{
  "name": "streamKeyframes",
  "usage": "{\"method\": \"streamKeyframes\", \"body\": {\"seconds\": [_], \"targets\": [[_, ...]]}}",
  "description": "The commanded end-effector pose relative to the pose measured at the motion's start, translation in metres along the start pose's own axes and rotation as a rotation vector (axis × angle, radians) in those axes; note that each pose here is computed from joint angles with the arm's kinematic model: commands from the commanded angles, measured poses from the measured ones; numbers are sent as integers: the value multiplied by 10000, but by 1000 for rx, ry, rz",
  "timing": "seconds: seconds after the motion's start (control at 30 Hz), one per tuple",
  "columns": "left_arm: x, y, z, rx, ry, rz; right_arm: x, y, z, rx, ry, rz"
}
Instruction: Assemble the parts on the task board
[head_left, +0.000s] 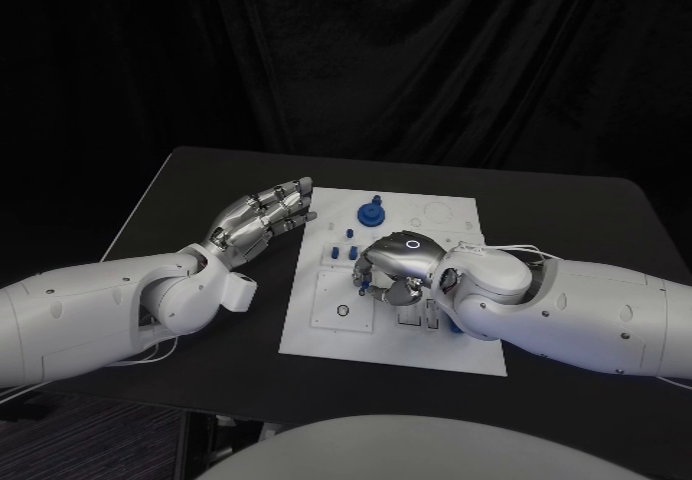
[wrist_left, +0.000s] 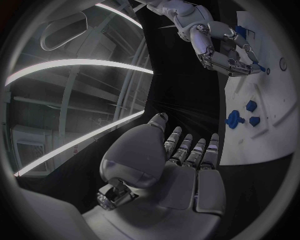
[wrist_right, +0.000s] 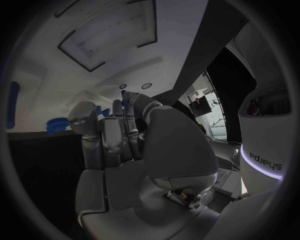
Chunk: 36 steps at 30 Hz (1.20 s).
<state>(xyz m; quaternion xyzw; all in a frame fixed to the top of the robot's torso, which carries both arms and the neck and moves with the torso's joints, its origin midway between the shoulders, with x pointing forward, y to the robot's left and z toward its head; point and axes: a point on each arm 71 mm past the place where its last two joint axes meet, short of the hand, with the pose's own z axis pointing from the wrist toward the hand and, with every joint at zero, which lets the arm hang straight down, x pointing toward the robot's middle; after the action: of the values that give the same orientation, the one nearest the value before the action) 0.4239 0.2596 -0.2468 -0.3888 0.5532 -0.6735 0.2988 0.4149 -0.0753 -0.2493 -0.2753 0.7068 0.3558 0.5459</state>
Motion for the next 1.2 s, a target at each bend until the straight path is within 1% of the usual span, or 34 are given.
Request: {"method": "streamKeyframes", "body": {"seconds": [0.03,0.27,0.87,1.2], "targets": [[15,-59,-3,92,12,-15,28,-1,5,15,9,-7],[18,-50,2,89,14,-17,82,13,9,11,19,0],[25,-25,14,79,19,-21,141,-22,28,27,32,1],[19,-11,9,71,19,-23,140,-23,21,31,13,-17]]}}
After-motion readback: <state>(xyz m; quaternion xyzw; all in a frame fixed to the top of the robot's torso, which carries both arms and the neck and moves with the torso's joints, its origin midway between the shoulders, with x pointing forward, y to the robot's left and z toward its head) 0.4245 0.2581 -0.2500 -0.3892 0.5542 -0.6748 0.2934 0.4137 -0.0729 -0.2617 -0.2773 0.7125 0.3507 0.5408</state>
